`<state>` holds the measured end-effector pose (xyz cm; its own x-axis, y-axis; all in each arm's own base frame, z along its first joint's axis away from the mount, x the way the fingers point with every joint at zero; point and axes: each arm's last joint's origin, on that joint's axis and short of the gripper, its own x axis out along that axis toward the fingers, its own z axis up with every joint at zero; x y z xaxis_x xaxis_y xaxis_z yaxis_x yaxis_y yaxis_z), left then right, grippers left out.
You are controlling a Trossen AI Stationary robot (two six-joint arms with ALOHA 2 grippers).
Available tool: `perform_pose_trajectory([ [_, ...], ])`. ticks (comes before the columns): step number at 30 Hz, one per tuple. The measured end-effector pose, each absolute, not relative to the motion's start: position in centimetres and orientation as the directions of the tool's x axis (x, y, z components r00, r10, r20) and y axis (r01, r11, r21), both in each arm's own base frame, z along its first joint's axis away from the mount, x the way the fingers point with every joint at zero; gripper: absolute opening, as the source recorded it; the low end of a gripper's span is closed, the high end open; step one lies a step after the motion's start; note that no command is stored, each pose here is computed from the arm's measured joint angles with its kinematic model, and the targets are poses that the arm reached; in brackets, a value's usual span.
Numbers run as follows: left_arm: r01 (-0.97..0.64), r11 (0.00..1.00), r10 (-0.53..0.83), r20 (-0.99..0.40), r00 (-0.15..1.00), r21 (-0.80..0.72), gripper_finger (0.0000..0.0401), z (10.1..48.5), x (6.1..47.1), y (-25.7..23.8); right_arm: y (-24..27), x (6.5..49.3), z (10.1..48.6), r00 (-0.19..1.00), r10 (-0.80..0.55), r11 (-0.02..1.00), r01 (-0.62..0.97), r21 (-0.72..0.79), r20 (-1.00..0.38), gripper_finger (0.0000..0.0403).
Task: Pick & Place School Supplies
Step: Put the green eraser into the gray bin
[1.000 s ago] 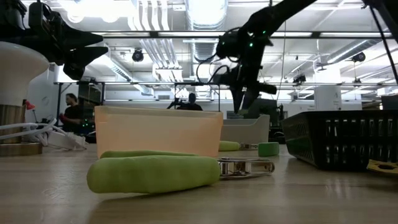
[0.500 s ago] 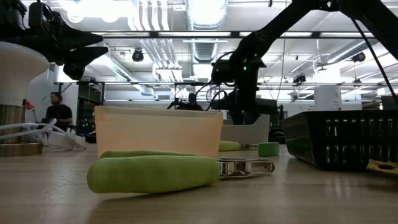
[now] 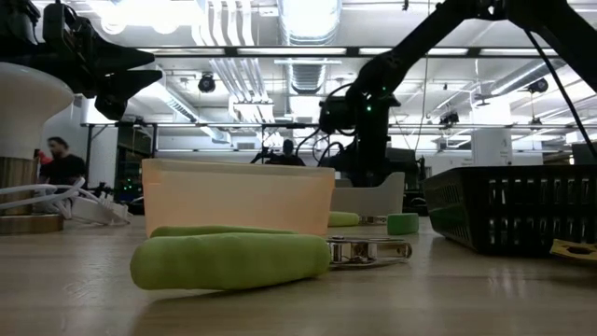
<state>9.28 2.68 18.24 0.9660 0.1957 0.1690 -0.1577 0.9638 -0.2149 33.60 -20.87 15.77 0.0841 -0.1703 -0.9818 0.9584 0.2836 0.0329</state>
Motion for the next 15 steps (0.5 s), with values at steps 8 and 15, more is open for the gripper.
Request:
perform_pose_trajectory([
  [8,-0.158,0.964,0.196,0.169,0.966,-0.215,0.0188,18.24,9.28,2.68,-20.63,33.21,15.13,0.063,-0.157,0.280,0.960,0.017,-0.986,0.0084],
  [15,-0.158,0.964,0.196,0.169,0.966,-0.215,0.0188,18.25,9.28,2.68,-20.62,33.20,15.11,0.064,-0.157,0.280,0.960,0.018,-0.986,0.0084],
])
